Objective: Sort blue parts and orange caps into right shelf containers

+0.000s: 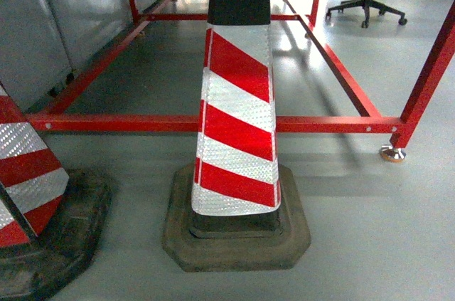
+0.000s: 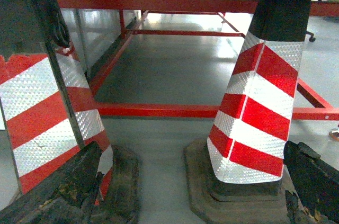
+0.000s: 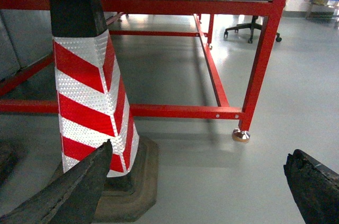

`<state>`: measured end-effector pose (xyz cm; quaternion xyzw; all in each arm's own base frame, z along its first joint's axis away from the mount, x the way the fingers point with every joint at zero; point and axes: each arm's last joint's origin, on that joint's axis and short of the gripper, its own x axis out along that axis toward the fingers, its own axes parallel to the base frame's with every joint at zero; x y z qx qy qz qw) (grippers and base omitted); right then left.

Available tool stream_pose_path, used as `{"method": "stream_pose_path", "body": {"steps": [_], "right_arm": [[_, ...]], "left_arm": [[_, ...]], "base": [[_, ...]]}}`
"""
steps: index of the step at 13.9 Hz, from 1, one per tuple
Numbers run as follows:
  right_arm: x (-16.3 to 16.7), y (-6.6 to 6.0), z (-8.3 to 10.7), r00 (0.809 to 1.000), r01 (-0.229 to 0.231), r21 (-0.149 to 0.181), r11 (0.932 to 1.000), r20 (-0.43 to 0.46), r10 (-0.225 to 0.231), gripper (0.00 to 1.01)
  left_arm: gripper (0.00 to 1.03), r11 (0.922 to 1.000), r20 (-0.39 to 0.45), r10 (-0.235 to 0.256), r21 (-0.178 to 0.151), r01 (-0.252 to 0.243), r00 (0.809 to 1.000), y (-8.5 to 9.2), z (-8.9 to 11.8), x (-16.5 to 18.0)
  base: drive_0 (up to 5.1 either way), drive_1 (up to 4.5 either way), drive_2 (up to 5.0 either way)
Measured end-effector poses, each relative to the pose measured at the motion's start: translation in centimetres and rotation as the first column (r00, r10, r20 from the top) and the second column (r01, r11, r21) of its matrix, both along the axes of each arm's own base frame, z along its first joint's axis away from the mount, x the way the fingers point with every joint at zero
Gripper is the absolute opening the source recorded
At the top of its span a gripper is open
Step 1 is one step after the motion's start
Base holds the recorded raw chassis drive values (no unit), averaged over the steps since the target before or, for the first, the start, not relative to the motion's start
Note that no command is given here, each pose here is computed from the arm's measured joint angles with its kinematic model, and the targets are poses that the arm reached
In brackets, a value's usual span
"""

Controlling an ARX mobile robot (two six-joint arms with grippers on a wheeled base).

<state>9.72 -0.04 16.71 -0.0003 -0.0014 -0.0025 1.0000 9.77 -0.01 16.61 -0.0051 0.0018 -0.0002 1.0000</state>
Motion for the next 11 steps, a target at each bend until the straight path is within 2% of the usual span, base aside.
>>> {"method": "stream_pose_path", "body": {"steps": [11], "right_arm": [[0.00, 0.00, 0.00, 1.000, 0.000, 0.000, 1.0000, 0.000, 0.000, 0.98]], "left_arm": [[0.98, 1.0000, 0.000, 0.000, 0.000, 0.000, 1.000, 0.00, 0.00, 0.00]], "base": [[0.0, 0.00, 0.0]]}}
